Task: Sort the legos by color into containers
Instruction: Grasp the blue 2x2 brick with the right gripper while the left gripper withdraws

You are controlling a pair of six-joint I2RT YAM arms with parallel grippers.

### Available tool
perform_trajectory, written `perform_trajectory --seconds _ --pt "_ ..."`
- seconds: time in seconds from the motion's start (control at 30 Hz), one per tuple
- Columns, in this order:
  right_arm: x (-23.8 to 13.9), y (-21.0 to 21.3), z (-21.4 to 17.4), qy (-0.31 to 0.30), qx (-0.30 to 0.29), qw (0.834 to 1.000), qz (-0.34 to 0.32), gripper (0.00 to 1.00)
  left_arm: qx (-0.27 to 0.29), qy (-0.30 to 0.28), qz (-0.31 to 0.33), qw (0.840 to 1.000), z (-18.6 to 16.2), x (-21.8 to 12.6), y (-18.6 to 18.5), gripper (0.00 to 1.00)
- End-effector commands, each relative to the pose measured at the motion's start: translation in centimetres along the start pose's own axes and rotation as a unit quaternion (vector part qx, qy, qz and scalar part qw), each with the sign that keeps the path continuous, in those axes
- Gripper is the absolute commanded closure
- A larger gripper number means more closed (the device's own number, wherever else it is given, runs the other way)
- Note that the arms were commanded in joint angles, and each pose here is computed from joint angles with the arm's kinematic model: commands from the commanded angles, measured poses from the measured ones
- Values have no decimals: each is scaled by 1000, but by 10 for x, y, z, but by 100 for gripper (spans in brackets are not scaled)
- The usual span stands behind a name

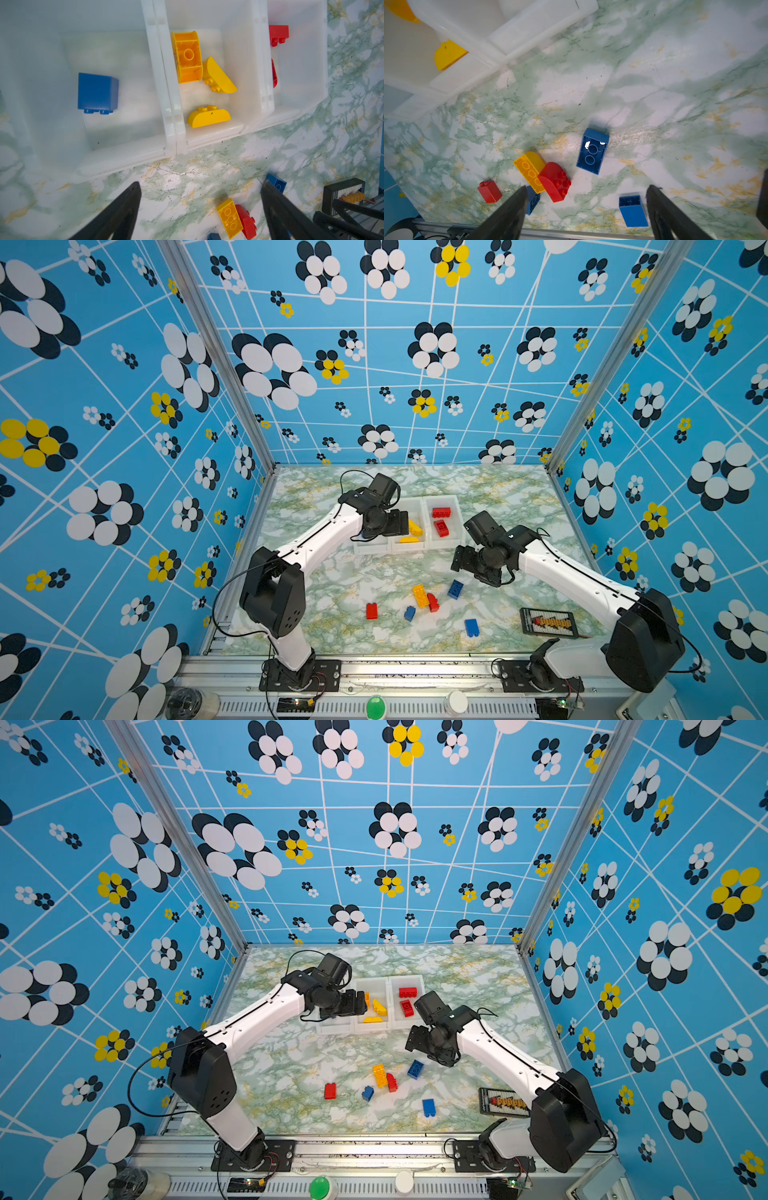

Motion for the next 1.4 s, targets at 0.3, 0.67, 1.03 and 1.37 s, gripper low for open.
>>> perform_trajectory --seconds 0.3,0.67,1.03,1.37 --pt "39 13 -21 13 -3 998 -58 19 -56 -27 -40 997 -26 -37 62 5" --pt "68 19 -29 11 -4 997 -79 25 -73 -29 -42 996 -37 -42 84 4" --pt "82 16 -28 6 -3 995 -102 41 -85 -31 -42 995 -49 -43 97 2" --pt "85 25 -22 9 -14 994 -105 64 -94 -28 -40 994 -53 -43 104 1"
Point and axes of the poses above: each gripper's point midway between its finger pads, its own x axis out along the fingers, its own y axis along the line the jaws close on, z = x × y, the point moved 9 cm from there along -x, back along the fingers, and after that the axes turned 7 degrees about -x, right-handed, at the moved point
